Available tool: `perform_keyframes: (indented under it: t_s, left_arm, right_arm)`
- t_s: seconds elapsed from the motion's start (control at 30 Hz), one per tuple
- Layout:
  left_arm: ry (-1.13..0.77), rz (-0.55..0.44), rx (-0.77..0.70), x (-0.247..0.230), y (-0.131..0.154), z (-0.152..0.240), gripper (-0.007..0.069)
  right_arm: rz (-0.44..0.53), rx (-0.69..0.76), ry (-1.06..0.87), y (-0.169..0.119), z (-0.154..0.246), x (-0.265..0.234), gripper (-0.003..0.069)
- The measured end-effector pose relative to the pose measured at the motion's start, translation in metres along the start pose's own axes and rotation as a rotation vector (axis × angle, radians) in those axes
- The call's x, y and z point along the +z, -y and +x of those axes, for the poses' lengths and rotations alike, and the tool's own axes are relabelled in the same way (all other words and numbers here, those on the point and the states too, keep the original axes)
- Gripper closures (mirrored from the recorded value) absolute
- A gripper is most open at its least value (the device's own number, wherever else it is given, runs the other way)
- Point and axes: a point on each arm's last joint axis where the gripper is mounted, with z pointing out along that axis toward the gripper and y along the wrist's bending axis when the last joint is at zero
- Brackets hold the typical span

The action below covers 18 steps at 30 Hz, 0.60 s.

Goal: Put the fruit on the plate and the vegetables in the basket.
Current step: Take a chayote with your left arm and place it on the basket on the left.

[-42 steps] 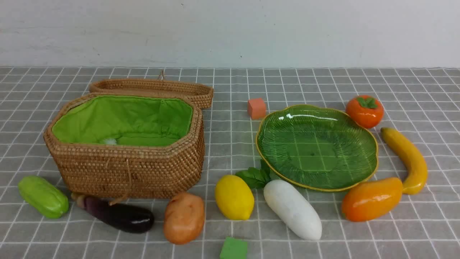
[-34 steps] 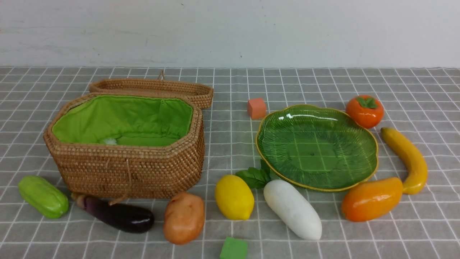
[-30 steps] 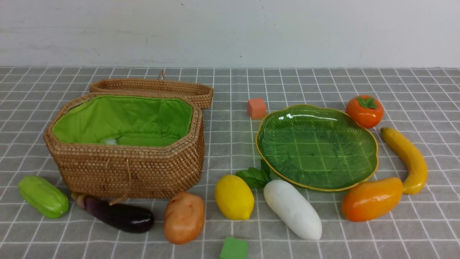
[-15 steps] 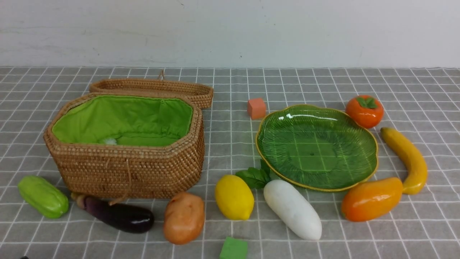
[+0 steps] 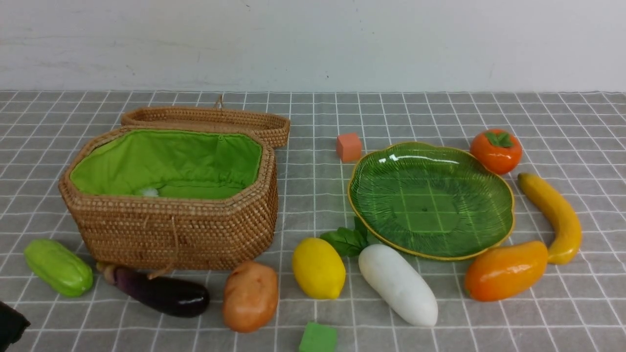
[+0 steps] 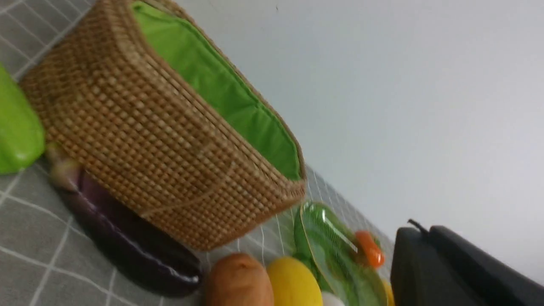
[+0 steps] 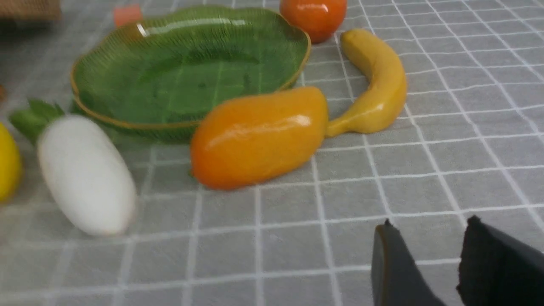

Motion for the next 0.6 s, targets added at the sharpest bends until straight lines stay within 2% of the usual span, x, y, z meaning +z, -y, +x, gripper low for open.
perform_keyframes:
  t_s: [0.07, 0.1, 0.23, 0.27, 0.3, 0.33, 0.4, 0.6]
  left_arm:
    - [-0.076, -0.017, 0.034, 0.002, 0.01, -0.004, 0.0638]
    - [-0.212, -0.069, 0.088, 0.009, 0.02, -0.008, 0.0638]
    - [-0.42, -0.172, 0.147, 0.022, 0.026, -0.01, 0.0638]
    - [-0.518, -0.234, 0.178, 0.031, 0.024, -0.01, 0.0638]
    - [-0.534, -0.24, 0.183, 0.031, 0.024, -0.011, 0.0638]
    - [-0.609, -0.294, 0.213, 0.04, 0.02, -0.011, 0.0638]
    - [-0.659, -0.33, 0.234, 0.047, 0.017, -0.012, 0.0638]
    - [-0.769, -0.464, 0.303, 0.076, 0.007, -0.021, 0.0638]
  right_arm:
    - [-0.027, 0.129, 0.035, -0.002, -0.003, 0.0, 0.0419]
    - [-0.066, 0.315, 0.095, -0.005, -0.009, -0.001, 0.0419]
    - [-0.096, 0.458, 0.148, -0.005, -0.015, -0.001, 0.0419]
    - [-0.107, 0.503, 0.133, -0.007, -0.015, -0.002, 0.0419]
    - [-0.109, 0.507, 0.119, -0.007, -0.015, -0.002, 0.0419]
    - [-0.136, 0.518, 0.064, -0.013, -0.018, -0.005, 0.0419]
    - [-0.17, 0.478, -0.002, -0.02, -0.026, -0.01, 0.0419]
    - [-0.342, 0.084, -0.373, -0.064, -0.095, -0.033, 0.0419]
